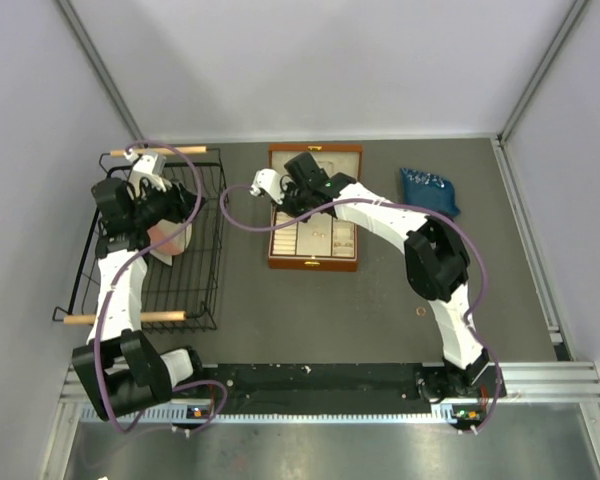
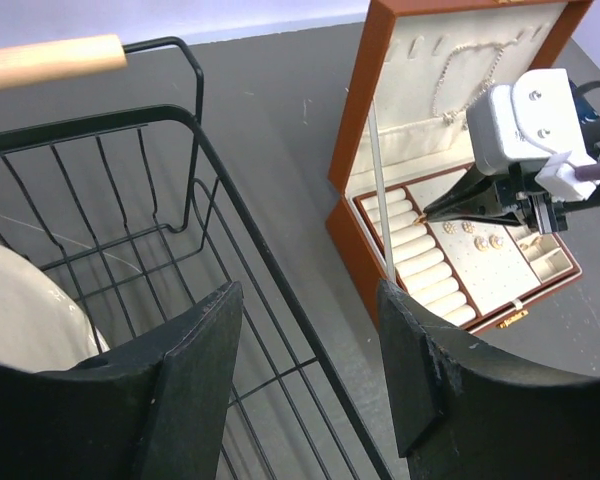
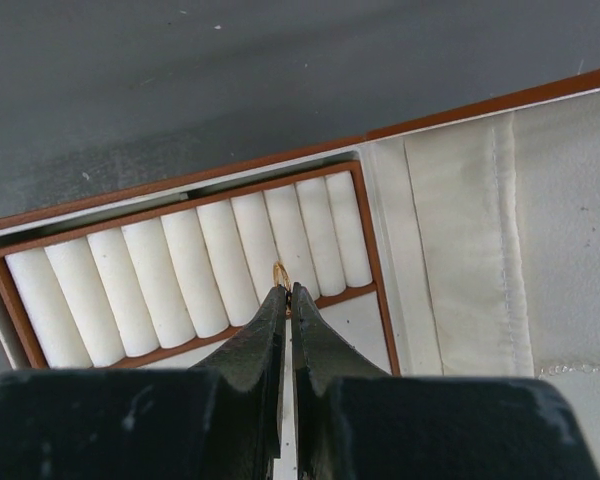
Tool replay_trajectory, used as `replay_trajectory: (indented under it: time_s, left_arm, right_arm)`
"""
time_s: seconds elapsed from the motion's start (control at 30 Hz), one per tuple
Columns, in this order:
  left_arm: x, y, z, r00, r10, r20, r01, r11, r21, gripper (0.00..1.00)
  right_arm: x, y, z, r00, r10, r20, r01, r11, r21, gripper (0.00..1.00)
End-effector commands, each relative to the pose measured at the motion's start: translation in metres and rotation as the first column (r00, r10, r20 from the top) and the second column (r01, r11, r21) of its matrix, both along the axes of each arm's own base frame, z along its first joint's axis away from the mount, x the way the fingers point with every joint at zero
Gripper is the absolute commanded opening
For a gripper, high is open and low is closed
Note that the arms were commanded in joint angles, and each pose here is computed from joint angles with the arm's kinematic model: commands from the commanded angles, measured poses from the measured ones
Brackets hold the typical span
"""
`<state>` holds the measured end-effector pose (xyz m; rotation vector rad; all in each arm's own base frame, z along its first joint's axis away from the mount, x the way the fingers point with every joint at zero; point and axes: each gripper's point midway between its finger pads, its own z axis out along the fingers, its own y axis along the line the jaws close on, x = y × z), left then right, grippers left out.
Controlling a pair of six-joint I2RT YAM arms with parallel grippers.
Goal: Organize the mixed jewelry
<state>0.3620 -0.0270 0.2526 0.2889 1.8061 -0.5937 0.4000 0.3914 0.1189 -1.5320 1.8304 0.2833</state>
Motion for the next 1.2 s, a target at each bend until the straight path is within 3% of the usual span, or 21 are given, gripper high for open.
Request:
replay_trajectory:
  time_s: [0.0, 0.7, 1.17]
  left_arm:
    - [0.006, 0.009, 0.023, 0.997, 0.033, 0.077, -0.034, 0.999, 0.002, 0.61]
    - [0.006, 0.019, 0.021, 0.998, 0.041, 0.057, -0.039, 0.999, -0.027, 0.61]
    - [0.006, 0.021, 0.014, 0.999, 0.042, 0.031, -0.041, 0.998, -0.046, 0.60]
  right_arm:
    - [0.003, 0.023, 0.015, 0.997, 0.047, 0.053, -0.050, 0.998, 0.046, 0.00]
    - [0.002, 0.022, -0.017, 0.996, 0.083, 0.044, -0.082, 0.996, -0.025, 0.00]
    - [0.000, 0.019, 0.000, 0.993, 0.086, 0.076, -0.085, 0.996, -0.018, 0.00]
